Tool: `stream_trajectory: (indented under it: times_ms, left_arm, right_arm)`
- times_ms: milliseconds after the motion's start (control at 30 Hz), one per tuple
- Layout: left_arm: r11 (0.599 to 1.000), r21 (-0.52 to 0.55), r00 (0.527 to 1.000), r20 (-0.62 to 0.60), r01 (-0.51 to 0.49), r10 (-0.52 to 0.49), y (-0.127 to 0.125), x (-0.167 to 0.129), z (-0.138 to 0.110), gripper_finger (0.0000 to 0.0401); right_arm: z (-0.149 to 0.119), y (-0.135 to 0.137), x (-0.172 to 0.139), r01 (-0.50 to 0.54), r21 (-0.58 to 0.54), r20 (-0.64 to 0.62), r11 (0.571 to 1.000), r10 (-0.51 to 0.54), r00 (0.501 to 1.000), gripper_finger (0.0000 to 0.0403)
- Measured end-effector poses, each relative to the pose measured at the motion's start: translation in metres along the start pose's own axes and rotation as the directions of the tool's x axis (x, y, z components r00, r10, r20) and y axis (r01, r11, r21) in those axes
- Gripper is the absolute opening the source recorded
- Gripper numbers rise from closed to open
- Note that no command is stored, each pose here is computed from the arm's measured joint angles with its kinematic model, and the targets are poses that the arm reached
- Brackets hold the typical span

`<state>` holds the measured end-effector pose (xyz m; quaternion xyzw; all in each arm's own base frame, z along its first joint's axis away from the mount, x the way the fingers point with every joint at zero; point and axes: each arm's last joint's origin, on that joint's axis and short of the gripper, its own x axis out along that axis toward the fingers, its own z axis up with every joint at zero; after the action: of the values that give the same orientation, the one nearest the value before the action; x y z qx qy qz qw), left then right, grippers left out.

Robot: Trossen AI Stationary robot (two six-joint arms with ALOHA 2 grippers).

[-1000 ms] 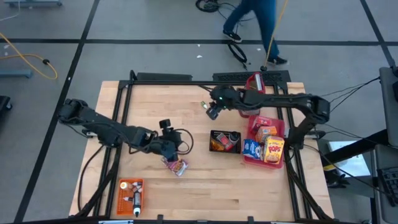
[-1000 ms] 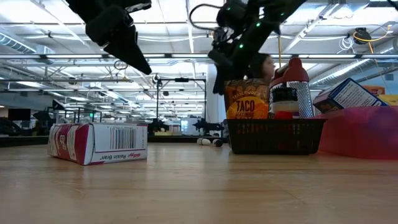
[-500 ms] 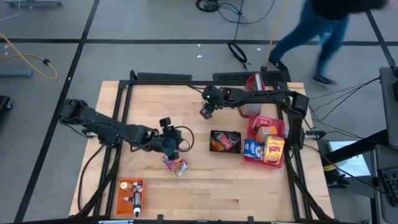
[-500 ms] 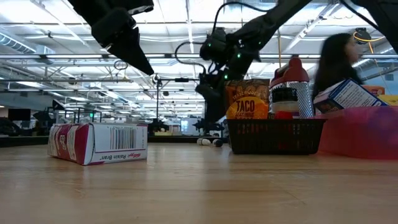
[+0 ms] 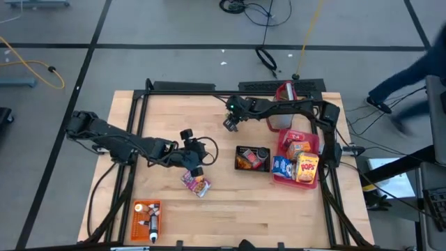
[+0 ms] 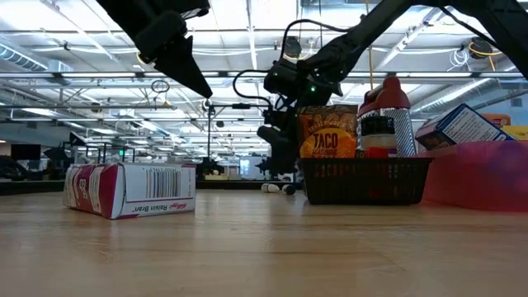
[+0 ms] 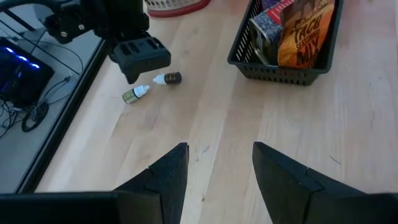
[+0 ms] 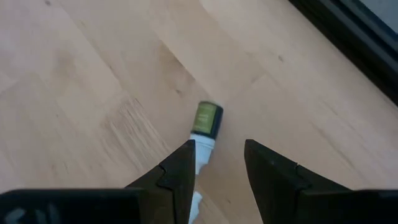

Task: Pick & Place Kitchen Items
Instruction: Put the small green food coloring bottle into the orange bin

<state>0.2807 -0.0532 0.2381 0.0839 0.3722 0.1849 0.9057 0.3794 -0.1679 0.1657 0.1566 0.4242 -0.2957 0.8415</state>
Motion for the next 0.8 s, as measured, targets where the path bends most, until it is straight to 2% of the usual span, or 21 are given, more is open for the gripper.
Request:
stream_trajectory:
  times_ms: [233, 400, 500, 800]
  left_arm:
    - [1.000, 0.000, 1.000, 0.000, -0.001, 0.001, 0.000, 0.000, 0.000, 0.0182]
    - [1.000, -0.004, 1.000, 0.000, -0.001, 0.001, 0.000, 0.000, 0.000, 0.0182]
    - [1.000, -0.004, 1.000, -0.001, -0.001, 0.001, 0.000, 0.000, 0.000, 0.0182]
    - [1.000, -0.003, 1.000, -0.004, -0.001, 0.001, 0.000, 0.000, 0.000, 0.0182]
  right_arm:
    - [0.002, 0.001, 0.002, -0.005, -0.007, 0.022, 1.000, 0.005, 1.000, 0.0130]
    - [-0.009, 0.001, 0.019, -0.041, -0.008, -0.038, 0.999, 0.040, 0.998, 0.0130]
    - [-0.013, 0.001, 0.032, -0.028, -0.009, -0.040, 1.000, 0.028, 0.999, 0.0130]
    - [-0.008, 0.004, 0.031, -0.027, -0.016, 0.012, 1.000, 0.027, 1.000, 0.0130]
